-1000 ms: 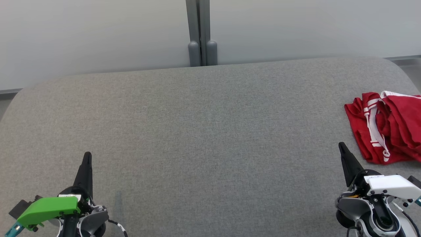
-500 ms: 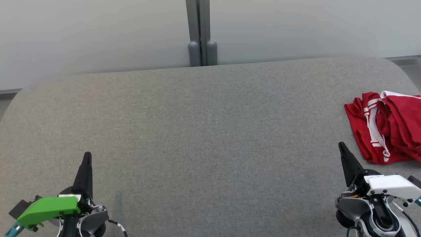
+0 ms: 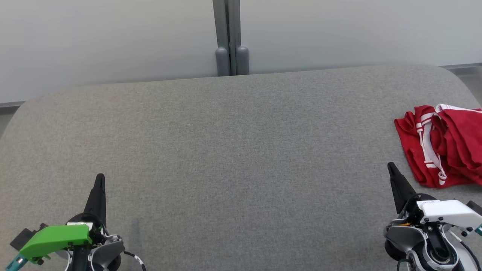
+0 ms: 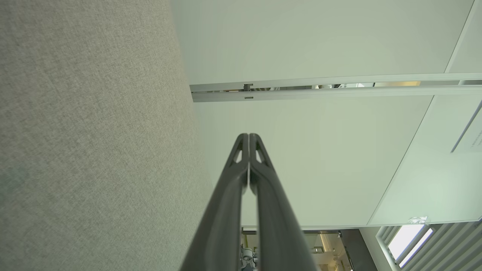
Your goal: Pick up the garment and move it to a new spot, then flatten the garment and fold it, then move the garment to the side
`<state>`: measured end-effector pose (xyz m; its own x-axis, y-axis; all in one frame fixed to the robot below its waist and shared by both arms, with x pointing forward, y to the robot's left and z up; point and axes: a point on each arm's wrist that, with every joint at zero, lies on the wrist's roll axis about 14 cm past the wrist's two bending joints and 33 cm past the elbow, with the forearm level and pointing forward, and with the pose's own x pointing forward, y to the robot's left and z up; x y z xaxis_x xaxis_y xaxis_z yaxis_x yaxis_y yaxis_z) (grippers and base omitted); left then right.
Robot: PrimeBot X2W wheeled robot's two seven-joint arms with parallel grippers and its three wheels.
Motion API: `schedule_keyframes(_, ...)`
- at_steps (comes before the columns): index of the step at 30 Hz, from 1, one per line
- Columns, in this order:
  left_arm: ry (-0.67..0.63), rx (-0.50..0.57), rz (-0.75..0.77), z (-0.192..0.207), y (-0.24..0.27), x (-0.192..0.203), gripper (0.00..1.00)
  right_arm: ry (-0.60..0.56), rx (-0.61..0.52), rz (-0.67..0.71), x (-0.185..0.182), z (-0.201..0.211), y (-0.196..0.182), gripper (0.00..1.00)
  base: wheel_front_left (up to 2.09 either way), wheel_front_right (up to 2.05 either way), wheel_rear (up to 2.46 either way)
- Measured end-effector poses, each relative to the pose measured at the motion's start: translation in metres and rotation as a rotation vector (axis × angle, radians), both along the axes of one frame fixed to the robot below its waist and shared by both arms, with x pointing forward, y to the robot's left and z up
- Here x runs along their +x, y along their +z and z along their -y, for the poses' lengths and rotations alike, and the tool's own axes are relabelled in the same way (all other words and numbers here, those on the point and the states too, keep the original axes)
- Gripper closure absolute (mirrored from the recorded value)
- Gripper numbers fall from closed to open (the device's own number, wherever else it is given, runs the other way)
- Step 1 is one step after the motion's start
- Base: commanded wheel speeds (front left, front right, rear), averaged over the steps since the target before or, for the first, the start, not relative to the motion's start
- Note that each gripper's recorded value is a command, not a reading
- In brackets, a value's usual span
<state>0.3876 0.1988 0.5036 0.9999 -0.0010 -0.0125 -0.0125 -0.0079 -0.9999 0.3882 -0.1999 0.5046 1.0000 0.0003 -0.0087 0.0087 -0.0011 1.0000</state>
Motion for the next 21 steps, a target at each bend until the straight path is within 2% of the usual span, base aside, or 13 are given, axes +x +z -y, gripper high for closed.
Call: schedule_keyframes(21, 0.000, 0.000, 0.000, 0.0000, 0.0001, 0.0000, 1.00, 0.000, 0.000, 0.000, 0.0000, 0.0000, 0.0001, 1.00, 0.00, 0.00, 0.00)
